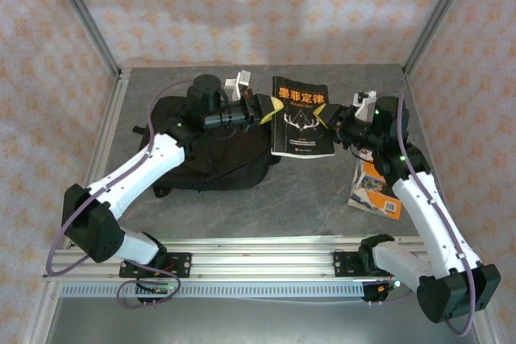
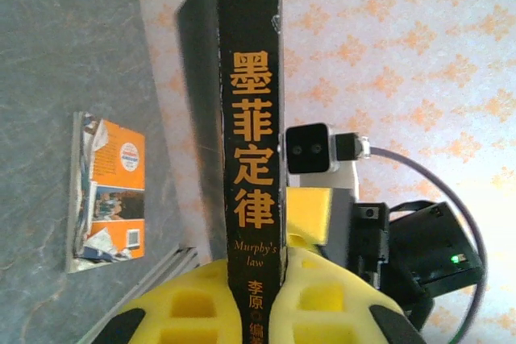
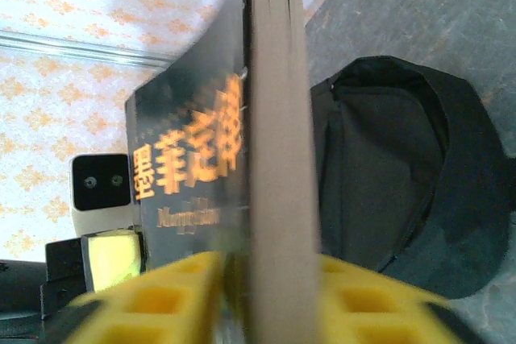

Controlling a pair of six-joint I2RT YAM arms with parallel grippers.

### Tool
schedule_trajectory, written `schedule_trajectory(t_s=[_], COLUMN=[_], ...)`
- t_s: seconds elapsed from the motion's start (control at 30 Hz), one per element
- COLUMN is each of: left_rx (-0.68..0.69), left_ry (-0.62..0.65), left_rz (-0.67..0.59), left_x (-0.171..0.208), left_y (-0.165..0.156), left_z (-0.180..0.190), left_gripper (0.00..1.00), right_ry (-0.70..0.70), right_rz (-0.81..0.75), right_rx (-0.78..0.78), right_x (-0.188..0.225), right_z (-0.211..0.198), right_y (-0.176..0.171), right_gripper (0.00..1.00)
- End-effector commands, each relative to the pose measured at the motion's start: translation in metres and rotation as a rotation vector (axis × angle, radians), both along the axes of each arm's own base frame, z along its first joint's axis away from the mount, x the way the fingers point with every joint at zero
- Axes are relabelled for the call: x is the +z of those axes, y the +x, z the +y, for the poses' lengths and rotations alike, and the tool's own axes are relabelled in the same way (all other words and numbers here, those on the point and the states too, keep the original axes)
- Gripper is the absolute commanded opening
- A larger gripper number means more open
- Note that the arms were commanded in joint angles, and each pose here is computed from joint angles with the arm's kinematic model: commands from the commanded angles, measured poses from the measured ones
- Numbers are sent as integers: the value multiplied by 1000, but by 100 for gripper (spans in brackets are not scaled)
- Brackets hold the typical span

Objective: Pack the student bag
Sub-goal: Rotate the book.

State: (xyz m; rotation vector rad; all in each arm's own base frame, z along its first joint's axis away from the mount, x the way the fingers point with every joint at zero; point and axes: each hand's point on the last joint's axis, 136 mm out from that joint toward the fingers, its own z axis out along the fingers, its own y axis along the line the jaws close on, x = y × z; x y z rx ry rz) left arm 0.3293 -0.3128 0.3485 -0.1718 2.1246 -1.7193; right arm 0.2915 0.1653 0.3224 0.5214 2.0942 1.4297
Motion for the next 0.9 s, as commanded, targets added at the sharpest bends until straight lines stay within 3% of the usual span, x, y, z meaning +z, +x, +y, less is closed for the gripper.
schedule_trajectory(t_s=[0.0, 0.07, 0.17, 0.5, 0.63, 0.77, 0.87], left_rx=[-31, -28, -16, -44, -41, -57, -66], left_ry=[45, 123, 193, 225, 197, 118, 65], left_rz=[-127, -137, -112, -64, -88, -73, -58], left_x=[27, 21, 9, -4, 8, 18, 21], left_y=[-8, -11, -11, -14, -13, -13, -13], left_z=[1, 5, 10, -2, -3, -10, -15], left_gripper=[0, 0, 0, 0, 0, 12, 15], right_ry=[-10, -2, 15, 115, 53, 36, 24], right_rz=[-49, -60, -73, -110, -97, -84, -84], right_rx=[34, 44, 66, 107, 90, 84, 83], right_x=[17, 22, 27, 44, 37, 29, 26], right_z=[3, 4, 7, 16, 12, 11, 10], right_y=[-10, -12, -15, -15, -16, -16, -16], right_gripper=[62, 72, 75, 59, 43, 17, 6])
